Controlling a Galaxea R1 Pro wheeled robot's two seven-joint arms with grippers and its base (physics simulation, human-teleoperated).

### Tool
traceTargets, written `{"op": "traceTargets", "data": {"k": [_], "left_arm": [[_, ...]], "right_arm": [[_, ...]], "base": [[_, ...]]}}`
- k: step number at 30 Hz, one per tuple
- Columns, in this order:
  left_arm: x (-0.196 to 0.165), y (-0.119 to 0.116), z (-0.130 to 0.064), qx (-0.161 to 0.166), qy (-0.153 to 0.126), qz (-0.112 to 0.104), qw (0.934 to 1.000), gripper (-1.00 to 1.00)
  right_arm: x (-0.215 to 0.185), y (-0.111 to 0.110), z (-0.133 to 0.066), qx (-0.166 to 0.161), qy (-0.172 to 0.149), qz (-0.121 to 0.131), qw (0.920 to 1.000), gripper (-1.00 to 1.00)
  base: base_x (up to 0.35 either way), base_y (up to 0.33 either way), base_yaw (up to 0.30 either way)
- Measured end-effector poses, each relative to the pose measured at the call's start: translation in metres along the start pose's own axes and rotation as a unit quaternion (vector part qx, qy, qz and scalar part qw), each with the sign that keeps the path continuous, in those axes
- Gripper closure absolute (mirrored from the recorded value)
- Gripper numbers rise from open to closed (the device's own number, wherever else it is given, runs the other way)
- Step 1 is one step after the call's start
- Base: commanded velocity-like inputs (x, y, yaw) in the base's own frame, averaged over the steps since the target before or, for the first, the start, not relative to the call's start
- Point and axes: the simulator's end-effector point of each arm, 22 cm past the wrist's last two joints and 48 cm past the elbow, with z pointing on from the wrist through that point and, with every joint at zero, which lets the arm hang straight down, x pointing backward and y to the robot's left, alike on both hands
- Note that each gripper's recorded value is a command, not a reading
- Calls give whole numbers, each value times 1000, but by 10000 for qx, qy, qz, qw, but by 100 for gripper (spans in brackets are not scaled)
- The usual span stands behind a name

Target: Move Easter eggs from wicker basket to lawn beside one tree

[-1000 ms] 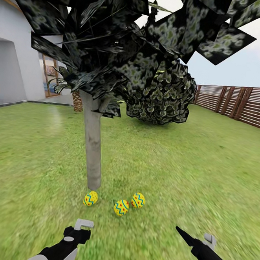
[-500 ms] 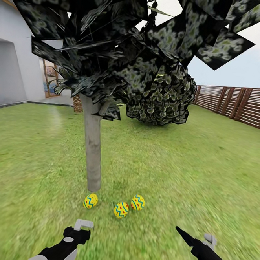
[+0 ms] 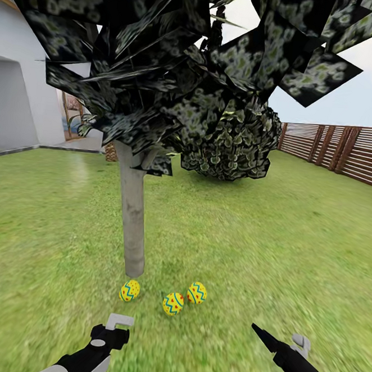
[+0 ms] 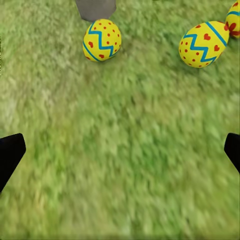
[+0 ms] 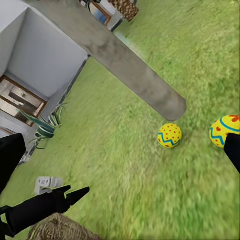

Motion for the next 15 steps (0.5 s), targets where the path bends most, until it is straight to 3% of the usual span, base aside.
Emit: {"op": "traceTargets", "data": {"k": [15], "left_arm": [[-21,4,-18,2,5,0,10000,-100]], "right_arm": [[-17,18,-1,19,24,46,10000,-100]], "base": [[0,0,0]]}}
